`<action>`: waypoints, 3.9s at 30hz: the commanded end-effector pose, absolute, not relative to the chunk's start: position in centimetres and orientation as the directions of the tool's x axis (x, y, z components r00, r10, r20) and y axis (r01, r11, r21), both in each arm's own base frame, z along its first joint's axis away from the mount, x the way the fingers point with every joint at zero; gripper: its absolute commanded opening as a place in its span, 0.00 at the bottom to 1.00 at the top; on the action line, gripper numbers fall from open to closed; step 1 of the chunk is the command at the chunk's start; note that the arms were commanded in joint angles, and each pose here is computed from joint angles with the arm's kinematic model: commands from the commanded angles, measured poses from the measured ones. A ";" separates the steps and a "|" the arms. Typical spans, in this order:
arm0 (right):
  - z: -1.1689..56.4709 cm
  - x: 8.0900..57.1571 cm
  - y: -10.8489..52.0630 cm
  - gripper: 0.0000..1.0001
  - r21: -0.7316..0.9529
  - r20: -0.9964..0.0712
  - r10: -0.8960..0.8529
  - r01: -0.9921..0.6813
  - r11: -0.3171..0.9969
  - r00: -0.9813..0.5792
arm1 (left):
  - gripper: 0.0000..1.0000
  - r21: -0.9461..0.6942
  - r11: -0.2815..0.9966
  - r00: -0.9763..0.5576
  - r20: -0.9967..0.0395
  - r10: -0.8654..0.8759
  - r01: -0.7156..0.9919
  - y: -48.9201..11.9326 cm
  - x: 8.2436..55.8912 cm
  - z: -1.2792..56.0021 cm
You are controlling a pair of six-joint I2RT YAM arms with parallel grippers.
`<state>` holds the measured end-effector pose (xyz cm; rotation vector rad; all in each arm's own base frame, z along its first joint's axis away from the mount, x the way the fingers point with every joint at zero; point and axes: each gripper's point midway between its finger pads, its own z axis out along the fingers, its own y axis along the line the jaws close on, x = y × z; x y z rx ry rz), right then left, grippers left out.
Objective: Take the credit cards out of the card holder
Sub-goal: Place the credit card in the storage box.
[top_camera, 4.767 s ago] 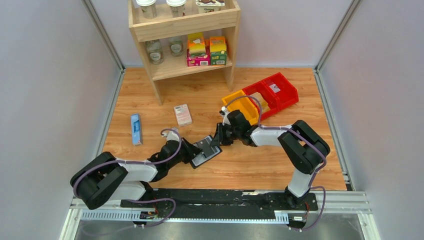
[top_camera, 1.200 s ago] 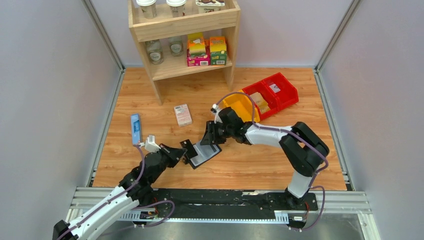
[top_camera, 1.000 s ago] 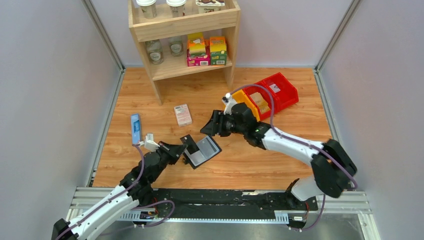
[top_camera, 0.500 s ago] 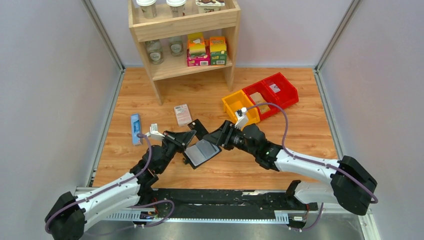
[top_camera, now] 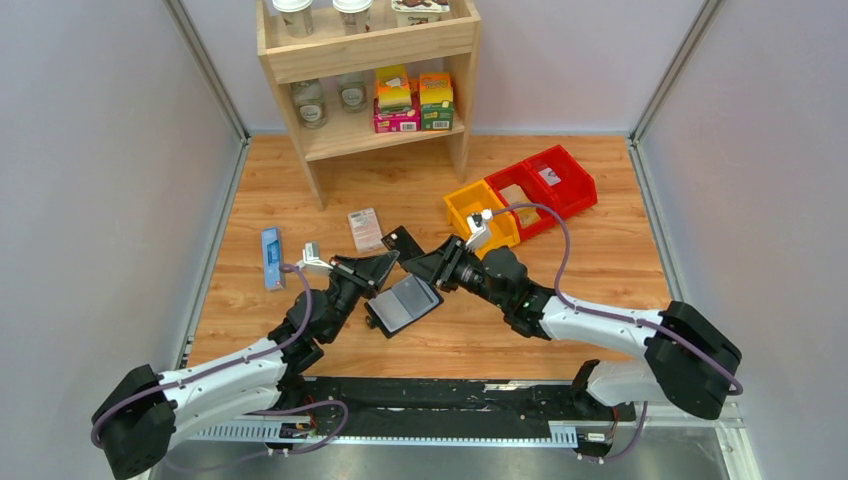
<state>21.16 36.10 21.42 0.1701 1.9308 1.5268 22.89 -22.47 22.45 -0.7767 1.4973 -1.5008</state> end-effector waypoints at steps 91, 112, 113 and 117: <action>32.5 18.9 29.6 0.56 0.677 -0.610 0.571 -0.736 0.013 -0.550 | 0.00 -0.755 0.156 -0.549 -0.586 -0.595 0.637 -27.3 19.5 30.2; 25.5 27.1 22.5 0.00 0.747 -0.664 0.598 -0.385 0.542 -0.449 | 0.72 -0.570 0.764 -0.455 -0.790 -0.410 0.302 -17.3 20.6 24.7; 24.9 27.9 21.6 0.00 0.748 -0.662 0.599 -0.341 0.570 -0.451 | 0.75 -0.522 0.805 -0.462 -0.810 -0.362 0.284 -16.2 20.1 24.7; 22.2 31.3 18.3 0.00 0.761 -0.621 0.611 -0.189 0.621 -0.490 | 0.79 -0.368 0.906 -0.460 -0.854 -0.241 0.208 -11.9 18.7 24.7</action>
